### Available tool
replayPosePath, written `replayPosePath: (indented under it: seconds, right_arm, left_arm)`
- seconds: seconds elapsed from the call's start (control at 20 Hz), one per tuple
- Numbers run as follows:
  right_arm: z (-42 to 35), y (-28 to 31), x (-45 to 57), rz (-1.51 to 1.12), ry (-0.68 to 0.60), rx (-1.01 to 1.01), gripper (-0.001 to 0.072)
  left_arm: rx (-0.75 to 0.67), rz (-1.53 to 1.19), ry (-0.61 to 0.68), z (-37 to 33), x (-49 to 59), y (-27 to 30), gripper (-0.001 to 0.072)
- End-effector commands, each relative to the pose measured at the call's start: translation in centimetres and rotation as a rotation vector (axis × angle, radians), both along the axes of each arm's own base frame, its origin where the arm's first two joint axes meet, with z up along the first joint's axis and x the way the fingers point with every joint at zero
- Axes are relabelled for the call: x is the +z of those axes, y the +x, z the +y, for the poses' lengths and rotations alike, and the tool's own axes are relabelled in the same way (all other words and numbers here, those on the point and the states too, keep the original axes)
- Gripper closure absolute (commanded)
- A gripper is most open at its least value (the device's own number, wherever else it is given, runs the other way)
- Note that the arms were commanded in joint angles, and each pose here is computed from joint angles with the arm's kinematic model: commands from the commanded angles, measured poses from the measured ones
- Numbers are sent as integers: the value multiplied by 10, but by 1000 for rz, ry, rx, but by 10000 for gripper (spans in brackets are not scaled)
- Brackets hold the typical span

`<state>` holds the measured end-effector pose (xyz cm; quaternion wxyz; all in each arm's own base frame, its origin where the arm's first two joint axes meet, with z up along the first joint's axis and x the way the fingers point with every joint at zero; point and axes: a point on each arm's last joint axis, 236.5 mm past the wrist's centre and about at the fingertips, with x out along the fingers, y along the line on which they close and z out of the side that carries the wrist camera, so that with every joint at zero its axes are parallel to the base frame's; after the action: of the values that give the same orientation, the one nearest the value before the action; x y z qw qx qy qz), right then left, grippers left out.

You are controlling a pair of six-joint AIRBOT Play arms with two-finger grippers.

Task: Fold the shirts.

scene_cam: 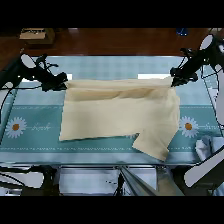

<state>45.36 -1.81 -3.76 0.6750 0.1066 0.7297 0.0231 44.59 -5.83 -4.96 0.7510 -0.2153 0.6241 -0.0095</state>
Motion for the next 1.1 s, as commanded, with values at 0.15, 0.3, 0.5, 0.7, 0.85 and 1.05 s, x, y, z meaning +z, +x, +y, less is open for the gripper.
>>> replayPosePath:
  seconds: [0.15, 0.3, 0.5, 0.7, 0.85, 1.05]
  right_arm:
    - [-22, -15, 8, 21, -66, 124, 352]
    - [-62, -50, 47, 72, -102, 40, 353]
    - [-106, -89, 87, -73, 4, -171, 353]
    - [-116, -124, 91, -211, 222, -374, 281]
    - [-110, -138, 82, -227, 329, -453, 280]
    - [-113, -136, 72, -250, 308, -451, 290]
  left_arm:
    - [-98, 27, 30, 14, 11, -10, 264]
    - [-215, 147, 11, 34, 35, -59, 269]
    - [-185, 169, -4, 62, 42, -133, 269]
    - [-22, 273, -227, 43, 12, -229, 261]
    - [5, 296, -330, 28, -6, -263, 207]
    - [66, 280, -328, 26, -27, -263, 172]
